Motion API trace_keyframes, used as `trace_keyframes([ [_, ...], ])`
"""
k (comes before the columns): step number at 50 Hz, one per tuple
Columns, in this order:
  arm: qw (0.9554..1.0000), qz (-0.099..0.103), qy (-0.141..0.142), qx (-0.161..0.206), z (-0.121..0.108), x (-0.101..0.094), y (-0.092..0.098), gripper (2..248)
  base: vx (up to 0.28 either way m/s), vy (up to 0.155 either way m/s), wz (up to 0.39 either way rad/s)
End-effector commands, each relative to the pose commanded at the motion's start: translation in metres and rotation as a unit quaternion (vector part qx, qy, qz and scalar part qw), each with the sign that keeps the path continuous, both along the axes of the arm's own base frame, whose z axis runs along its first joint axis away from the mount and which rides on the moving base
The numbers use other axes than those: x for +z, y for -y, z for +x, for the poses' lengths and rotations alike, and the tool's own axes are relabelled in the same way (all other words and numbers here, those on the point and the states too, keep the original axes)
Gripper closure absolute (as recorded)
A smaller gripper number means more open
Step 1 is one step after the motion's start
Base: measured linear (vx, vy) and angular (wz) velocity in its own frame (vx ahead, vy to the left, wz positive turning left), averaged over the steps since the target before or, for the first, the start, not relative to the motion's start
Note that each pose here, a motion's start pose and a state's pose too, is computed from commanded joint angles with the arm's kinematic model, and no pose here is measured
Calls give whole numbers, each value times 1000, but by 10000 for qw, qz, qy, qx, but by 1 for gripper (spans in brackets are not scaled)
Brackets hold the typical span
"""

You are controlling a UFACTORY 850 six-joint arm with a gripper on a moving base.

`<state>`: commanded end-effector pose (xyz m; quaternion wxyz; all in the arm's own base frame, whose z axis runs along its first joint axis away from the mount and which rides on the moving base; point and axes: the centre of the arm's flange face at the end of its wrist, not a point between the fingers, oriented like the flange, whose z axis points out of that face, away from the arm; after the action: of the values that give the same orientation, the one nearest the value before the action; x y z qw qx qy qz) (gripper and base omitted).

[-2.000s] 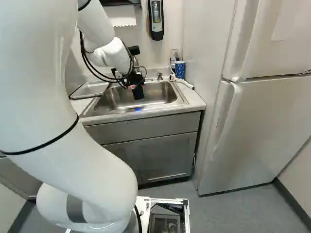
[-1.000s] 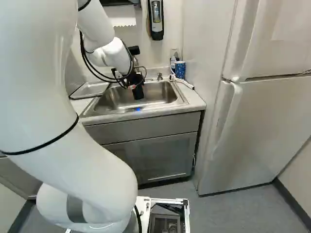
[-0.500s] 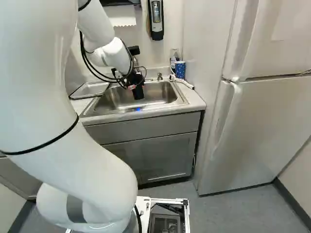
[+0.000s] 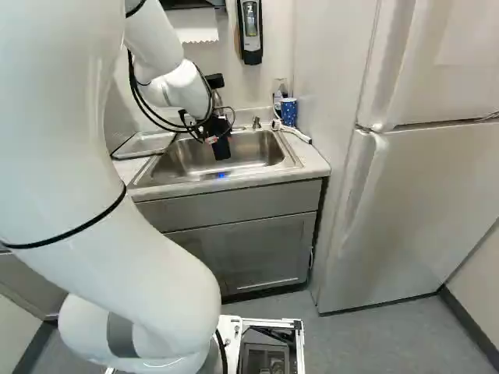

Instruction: Rinse the cup and place it in the tray

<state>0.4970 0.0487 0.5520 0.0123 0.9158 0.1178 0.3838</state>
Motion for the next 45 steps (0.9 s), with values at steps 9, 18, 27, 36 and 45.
trace_keyframes([
  [9,9999,0,1,124,0,0,-13,128,0,0,0],
  [18,9996,0,2,266,1,0,-27,128,0,0,0],
  [27,9992,0,3,409,1,0,-42,128,0,0,0],
  [36,9985,1,4,553,0,0,-56,128,0,0,0],
  [45,9976,8,49,696,-1,5,-71,128,0,0,0],
])
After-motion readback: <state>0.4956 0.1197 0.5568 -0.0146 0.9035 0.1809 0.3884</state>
